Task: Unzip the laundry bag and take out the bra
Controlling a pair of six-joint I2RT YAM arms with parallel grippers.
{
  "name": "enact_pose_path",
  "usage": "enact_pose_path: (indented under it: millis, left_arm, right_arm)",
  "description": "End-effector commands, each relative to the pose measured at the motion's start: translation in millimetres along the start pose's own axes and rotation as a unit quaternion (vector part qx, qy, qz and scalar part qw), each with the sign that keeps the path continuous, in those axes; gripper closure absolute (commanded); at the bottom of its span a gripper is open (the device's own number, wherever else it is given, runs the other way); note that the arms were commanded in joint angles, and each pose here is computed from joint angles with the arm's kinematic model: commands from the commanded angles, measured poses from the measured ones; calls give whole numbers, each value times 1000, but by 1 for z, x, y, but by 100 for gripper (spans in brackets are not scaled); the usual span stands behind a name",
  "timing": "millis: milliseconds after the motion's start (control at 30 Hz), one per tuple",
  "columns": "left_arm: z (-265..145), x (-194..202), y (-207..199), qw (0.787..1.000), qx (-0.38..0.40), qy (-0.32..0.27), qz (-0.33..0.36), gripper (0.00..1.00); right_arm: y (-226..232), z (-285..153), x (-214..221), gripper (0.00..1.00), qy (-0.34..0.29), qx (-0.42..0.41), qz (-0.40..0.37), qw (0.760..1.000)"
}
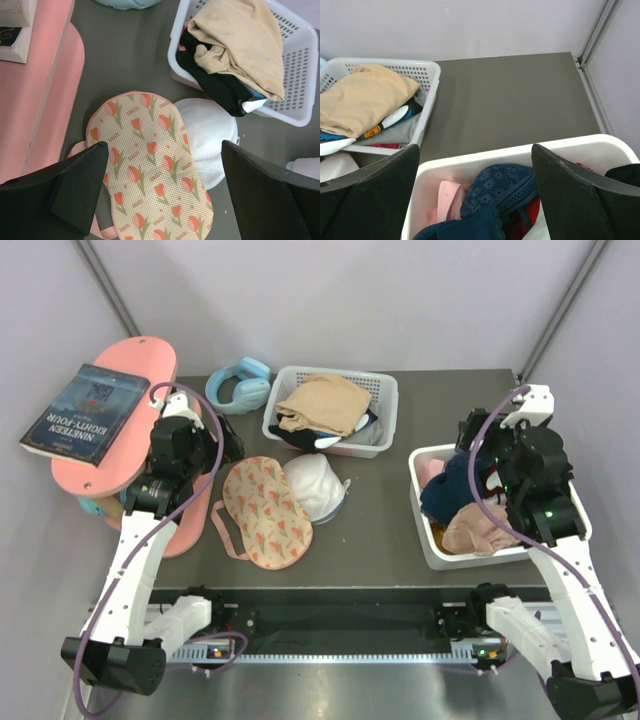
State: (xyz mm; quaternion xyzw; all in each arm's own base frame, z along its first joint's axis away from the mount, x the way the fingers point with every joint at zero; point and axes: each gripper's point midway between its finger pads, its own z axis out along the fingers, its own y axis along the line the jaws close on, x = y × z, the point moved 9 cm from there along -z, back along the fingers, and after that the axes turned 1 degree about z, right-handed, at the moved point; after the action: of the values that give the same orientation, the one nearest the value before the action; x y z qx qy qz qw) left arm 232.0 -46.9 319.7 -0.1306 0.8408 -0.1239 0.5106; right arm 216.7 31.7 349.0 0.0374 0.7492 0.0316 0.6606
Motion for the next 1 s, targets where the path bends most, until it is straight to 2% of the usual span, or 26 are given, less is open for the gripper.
enact_pose_path:
  millis: [0, 133, 300, 433, 500, 600, 733, 967]
  left_arm:
    - [-7, -5, 4, 1000, -25, -18, 3, 1]
    - [-11, -6, 5, 999, -26, -16, 15, 1]
    - [-1, -5, -1, 999, -38, 0, 39, 1]
    - [10, 9, -48, 995, 6, 17, 95, 1]
    - [21, 16, -65, 994, 24, 21, 106, 1]
    - [33, 37, -93, 988, 48, 41, 141, 1]
    - [51, 69, -129, 975, 64, 72, 199, 1]
    - [105, 116, -147, 955, 41, 126, 264, 1]
  right_arm:
    - [5, 2, -16, 7, -32, -21, -19, 999]
    - [17, 7, -21, 9, -20, -47, -36, 998]
    - [62, 9, -33, 10, -21, -117, -52, 992]
    - [105, 17, -26, 10, 5, -175, -44, 984]
    - [120, 17, -22, 10, 7, -202, -10, 979]
    - [128, 17, -13, 10, 16, -220, 31, 975]
    - [127, 14, -6, 10, 34, -224, 41, 973]
    - [113, -2, 0, 9, 36, -207, 63, 976]
